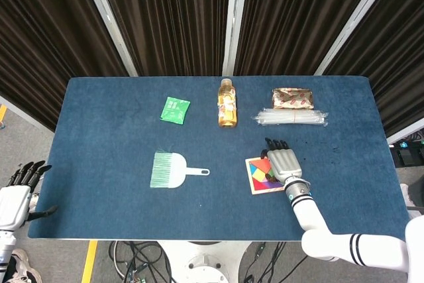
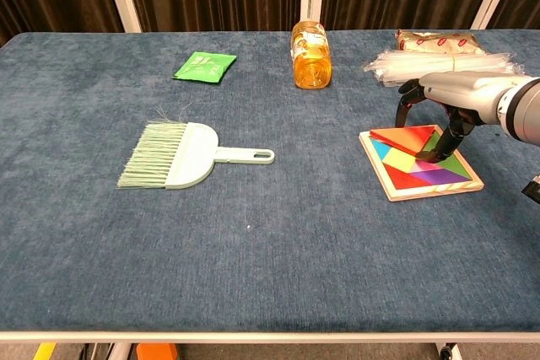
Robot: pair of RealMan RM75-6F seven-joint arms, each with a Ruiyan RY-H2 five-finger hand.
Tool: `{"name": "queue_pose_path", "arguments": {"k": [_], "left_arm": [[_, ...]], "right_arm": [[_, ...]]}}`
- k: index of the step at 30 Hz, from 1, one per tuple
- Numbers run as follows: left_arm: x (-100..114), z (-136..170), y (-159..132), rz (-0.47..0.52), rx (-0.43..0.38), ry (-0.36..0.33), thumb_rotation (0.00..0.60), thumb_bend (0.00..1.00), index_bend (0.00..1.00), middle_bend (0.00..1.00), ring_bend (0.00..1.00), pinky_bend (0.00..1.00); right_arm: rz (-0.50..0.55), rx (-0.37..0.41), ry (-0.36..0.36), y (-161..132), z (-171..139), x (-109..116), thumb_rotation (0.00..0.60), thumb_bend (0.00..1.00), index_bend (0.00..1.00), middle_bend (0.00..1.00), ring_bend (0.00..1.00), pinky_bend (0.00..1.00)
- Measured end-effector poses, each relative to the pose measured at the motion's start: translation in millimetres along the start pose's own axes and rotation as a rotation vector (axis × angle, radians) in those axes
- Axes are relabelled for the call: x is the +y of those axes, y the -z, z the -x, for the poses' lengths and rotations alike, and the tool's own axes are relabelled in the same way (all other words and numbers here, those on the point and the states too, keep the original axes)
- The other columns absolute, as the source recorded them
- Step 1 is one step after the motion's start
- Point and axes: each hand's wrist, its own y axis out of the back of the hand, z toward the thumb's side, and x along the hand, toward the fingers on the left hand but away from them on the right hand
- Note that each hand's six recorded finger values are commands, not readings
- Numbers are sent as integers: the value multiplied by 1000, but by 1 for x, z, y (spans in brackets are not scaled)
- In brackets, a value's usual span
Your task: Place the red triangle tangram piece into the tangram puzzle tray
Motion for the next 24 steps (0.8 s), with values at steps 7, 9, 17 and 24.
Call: {"name": "queue_pose_path", "arguments": {"k": [7,9,17,24], "left_arm": [[-1,0,0,-1,0,2,600,0,162,92,24,118],[-1,0,0,0,0,2,600,0,162,92,24,118],[0,0,-1,-1,-1,2,600,0,163,92,24,118],[0,0,0,-2,0,4,600,0,162,92,23,118]], "right_arm": [[-2,-4,-1,2,0,0,600,228,501,0,0,0],[-1,-4,-3,2,0,0,600,228,491,0,0,0],[-6,-3,-14,3,-1,-1,600,215,345,0,0,0],[-11,-3,-21,4,-2,-2,600,198,265,0,0,0]]}}
